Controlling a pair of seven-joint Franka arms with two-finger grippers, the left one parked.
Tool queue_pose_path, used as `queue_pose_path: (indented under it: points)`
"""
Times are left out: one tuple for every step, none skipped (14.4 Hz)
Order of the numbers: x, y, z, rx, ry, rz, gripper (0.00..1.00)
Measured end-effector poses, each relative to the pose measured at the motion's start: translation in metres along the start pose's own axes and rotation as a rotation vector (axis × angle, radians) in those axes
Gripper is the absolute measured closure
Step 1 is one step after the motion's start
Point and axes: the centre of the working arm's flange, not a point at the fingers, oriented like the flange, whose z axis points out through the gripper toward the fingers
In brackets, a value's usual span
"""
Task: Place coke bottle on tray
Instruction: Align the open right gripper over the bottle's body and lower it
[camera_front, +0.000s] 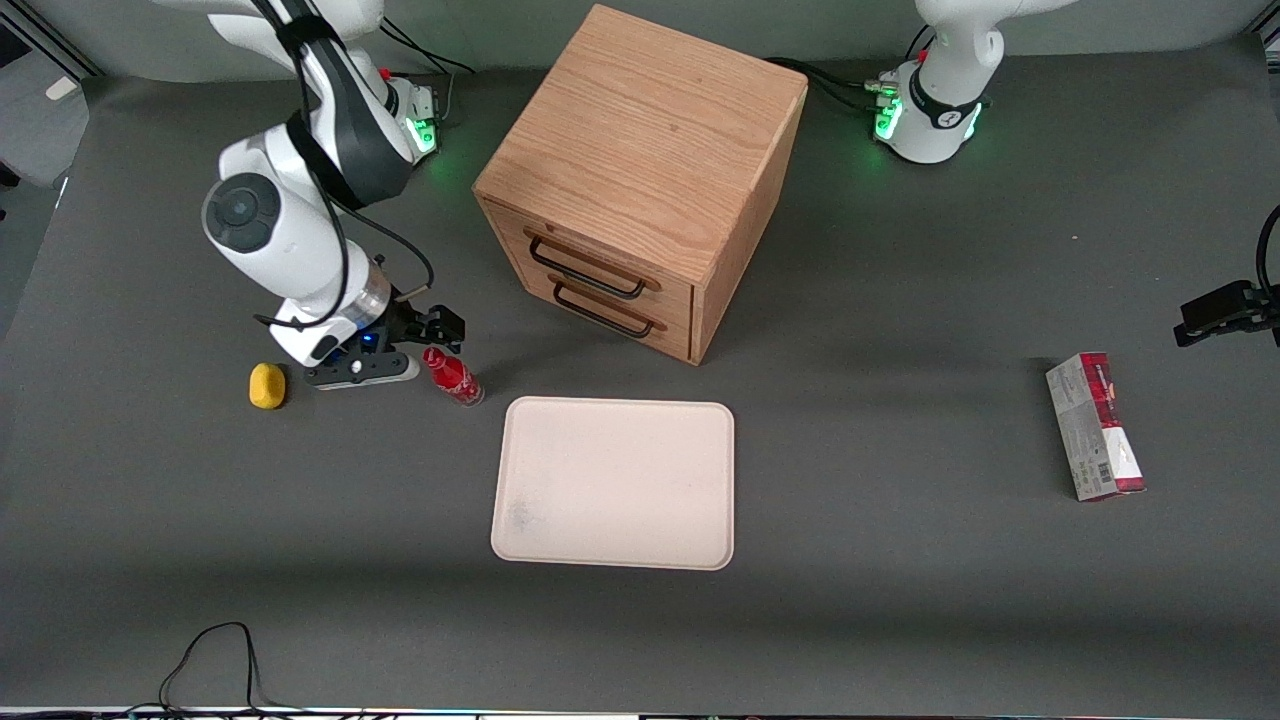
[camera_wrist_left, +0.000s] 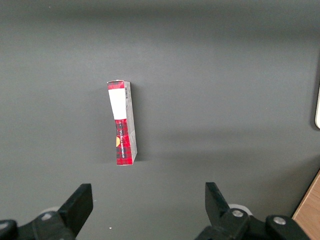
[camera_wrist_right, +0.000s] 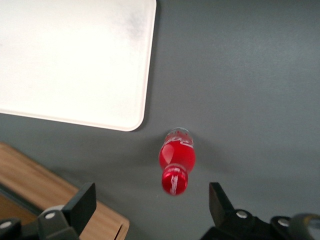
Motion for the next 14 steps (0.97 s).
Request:
queue_pose_path:
  points:
    - [-0.005, 0.003, 0.014, -0.003, 0.016, -0.004, 0.00]
    - [-0.010, 0.005, 0.024, -0.004, 0.029, -0.007, 0.00]
    - [-0.013, 0.006, 0.031, -0.003, 0.036, -0.008, 0.00]
    - [-0.014, 0.007, 0.036, -0.003, 0.037, -0.008, 0.00]
    - [-0.015, 0.007, 0.039, -0.003, 0.037, -0.009, 0.00]
    - [-0.015, 0.008, 0.041, -0.006, 0.033, -0.011, 0.00]
    - [-0.015, 0.008, 0.044, -0.012, 0.030, -0.018, 0.00]
    - [-0.015, 0.009, 0.048, -0.020, 0.030, -0.026, 0.00]
    - [-0.014, 0.009, 0.051, -0.021, 0.033, -0.028, 0.02]
    - [-0.013, 0.009, 0.055, -0.020, 0.034, -0.028, 0.02]
    - [-0.013, 0.009, 0.058, -0.019, 0.034, -0.028, 0.04]
    - [-0.012, 0.010, 0.062, -0.019, 0.031, -0.027, 0.04]
    - [-0.012, 0.010, 0.064, -0.019, 0.027, -0.026, 0.10]
    - [-0.013, 0.010, 0.065, -0.019, 0.025, -0.026, 0.10]
